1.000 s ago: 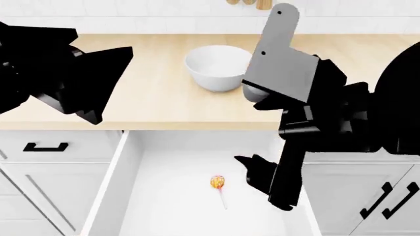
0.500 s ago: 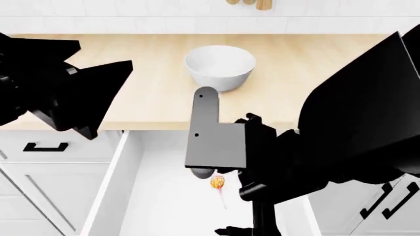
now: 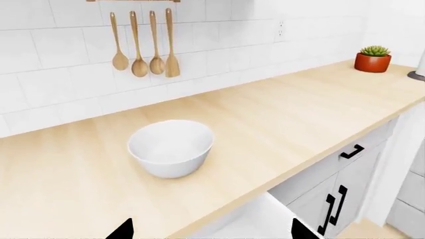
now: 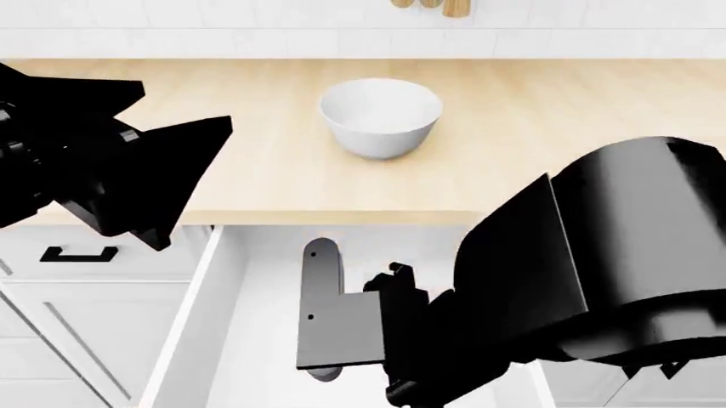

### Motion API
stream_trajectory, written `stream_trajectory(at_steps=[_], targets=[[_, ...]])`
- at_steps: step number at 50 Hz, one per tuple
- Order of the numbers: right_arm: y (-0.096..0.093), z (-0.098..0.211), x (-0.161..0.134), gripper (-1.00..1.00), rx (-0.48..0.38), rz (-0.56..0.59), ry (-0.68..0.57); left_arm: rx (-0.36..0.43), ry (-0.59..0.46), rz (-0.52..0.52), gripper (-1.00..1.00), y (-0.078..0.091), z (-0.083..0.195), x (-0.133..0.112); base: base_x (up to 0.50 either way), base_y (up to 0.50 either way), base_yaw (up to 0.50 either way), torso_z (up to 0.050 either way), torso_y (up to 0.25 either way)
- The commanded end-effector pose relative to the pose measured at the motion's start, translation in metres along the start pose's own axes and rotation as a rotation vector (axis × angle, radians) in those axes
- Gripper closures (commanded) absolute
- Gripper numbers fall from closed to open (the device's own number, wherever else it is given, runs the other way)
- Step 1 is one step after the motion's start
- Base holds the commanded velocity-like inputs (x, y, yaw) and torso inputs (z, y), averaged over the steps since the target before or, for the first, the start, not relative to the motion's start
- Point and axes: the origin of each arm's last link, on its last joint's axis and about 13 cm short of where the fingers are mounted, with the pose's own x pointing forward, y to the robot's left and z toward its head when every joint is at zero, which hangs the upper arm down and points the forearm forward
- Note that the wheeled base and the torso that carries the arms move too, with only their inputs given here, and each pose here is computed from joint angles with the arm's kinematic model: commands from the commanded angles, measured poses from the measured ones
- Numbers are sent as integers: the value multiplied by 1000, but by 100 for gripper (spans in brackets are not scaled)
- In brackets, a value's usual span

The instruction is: Place the bar in the bowl and close the drawer.

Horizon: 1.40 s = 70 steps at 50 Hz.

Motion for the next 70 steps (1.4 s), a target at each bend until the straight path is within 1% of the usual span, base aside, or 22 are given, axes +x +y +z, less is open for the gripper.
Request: stream_trajectory(at_steps=[1, 11, 19, 27, 33, 44, 52, 60, 70], targets=[[4, -7, 23, -100, -20, 60, -4, 1, 10, 0, -100, 1, -1, 1, 0, 0, 0, 0, 0], [3, -13, 42, -100, -13, 75, -33, 4, 19, 3, -100, 1, -2, 2, 0, 0, 0, 0, 0], [6, -15, 55, -100, 1, 80, -62, 8, 26, -2, -100, 1, -4, 4, 0, 0, 0, 0, 0], [6, -21, 68, -100, 16, 89, -59, 12, 35, -5, -100, 0, -5, 5, 0, 0, 0, 0, 0], [4, -27, 75, -100, 24, 77, -32, 12, 37, -3, -100, 1, -6, 5, 0, 0, 0, 0, 0], [-3, -40, 93, -100, 35, 73, 15, 12, 47, -8, -100, 1, -7, 9, 0, 0, 0, 0, 0], [-9, -45, 98, -100, 38, 45, 30, 11, 52, -6, -100, 2, -8, 10, 0, 0, 0, 0, 0], [-18, -48, 105, -100, 35, 4, 46, 11, 56, -7, -100, 3, -9, 11, 0, 0, 0, 0, 0], [-30, -49, 116, -100, 33, -4, 56, 12, 60, -12, -100, 3, -10, 11, 0, 0, 0, 0, 0]])
